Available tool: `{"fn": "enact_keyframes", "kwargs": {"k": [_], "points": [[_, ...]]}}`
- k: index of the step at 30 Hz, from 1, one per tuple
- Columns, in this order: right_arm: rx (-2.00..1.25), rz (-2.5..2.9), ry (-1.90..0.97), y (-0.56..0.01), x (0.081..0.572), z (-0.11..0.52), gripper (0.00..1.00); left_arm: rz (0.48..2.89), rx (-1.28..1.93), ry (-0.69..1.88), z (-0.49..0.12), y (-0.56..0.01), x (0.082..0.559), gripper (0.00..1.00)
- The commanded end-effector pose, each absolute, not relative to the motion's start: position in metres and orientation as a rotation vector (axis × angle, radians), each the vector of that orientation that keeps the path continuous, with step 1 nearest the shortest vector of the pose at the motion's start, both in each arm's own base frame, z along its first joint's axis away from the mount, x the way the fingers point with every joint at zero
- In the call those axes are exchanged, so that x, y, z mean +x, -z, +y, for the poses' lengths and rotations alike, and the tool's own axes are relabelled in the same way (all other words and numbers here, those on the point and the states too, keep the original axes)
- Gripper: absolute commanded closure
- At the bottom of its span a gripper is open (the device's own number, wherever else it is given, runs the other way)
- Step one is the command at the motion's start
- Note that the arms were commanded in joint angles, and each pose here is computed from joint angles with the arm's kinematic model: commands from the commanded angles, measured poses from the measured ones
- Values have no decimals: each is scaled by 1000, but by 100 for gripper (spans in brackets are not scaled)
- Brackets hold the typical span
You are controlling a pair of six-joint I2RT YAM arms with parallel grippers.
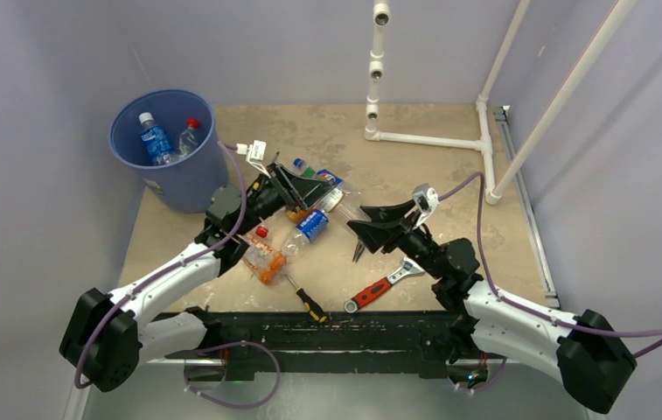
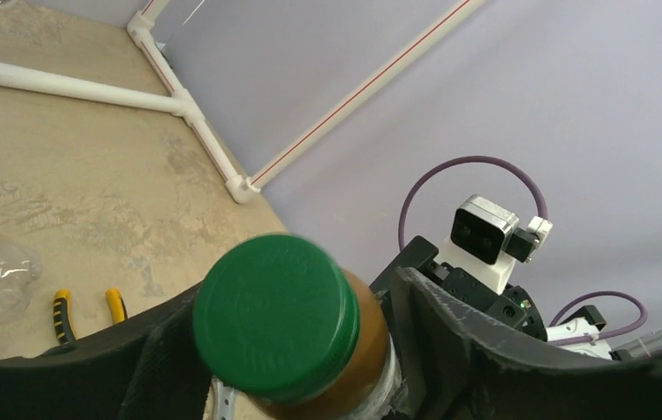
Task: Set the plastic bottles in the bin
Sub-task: Pick up the plastic bottle at the center of the board.
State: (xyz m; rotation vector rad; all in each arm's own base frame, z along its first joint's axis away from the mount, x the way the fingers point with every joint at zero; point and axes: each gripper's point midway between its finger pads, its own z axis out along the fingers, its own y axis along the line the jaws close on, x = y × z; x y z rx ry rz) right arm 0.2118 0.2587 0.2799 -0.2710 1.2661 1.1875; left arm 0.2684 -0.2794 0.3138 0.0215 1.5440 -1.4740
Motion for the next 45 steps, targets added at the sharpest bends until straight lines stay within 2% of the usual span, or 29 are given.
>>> {"fn": "enact_keyframes", "kwargs": {"k": [1,4,6,7,8,10,12,15,21,29,34,36,37,38,41,43,45], "points": [[-361,1205,-1218,-297,198,265,61,1480,69,1429,-280,-334,271,39],[-400,1221,-1202,-297,197,268,59,1477,94,1440,-282,-336,269,57],[-430,1244,-1187,-293,196,269,53,1475,111,1445,-283,-339,266,67],[-450,1251,-1178,-295,196,271,47,1477,120,1445,-284,-339,265,71],[-480,1266,-1172,-294,195,273,35,1476,130,1441,-284,-340,264,74],[-531,1306,-1152,-293,195,277,19,1478,155,1434,-285,-343,263,79],[-566,1331,-1116,-295,197,278,10,1483,194,1424,-286,-347,260,83],[-631,1383,-1056,-295,203,282,5,1511,295,1411,-293,-349,255,87],[-669,1511,-1005,-281,221,295,10,1613,538,1341,-304,-350,247,91],[-707,1525,-1039,-281,218,303,30,1681,680,1235,-298,-349,240,94],[-724,1511,-1089,-281,214,310,36,1690,697,1239,-299,-345,238,95],[-730,1514,-1101,-278,214,313,42,1694,695,1242,-300,-344,238,95],[-726,1513,-1108,-277,214,314,46,1694,693,1244,-300,-344,237,92],[-721,1509,-1112,-277,214,314,50,1691,688,1245,-300,-345,237,84],[-677,1466,-1105,-284,213,307,55,1666,633,1201,-293,-356,241,35],[-645,1422,-1101,-290,211,300,57,1615,566,1180,-284,-371,241,13],[-618,1363,-1105,-298,207,293,59,1491,496,1181,-275,-401,240,6]]}}
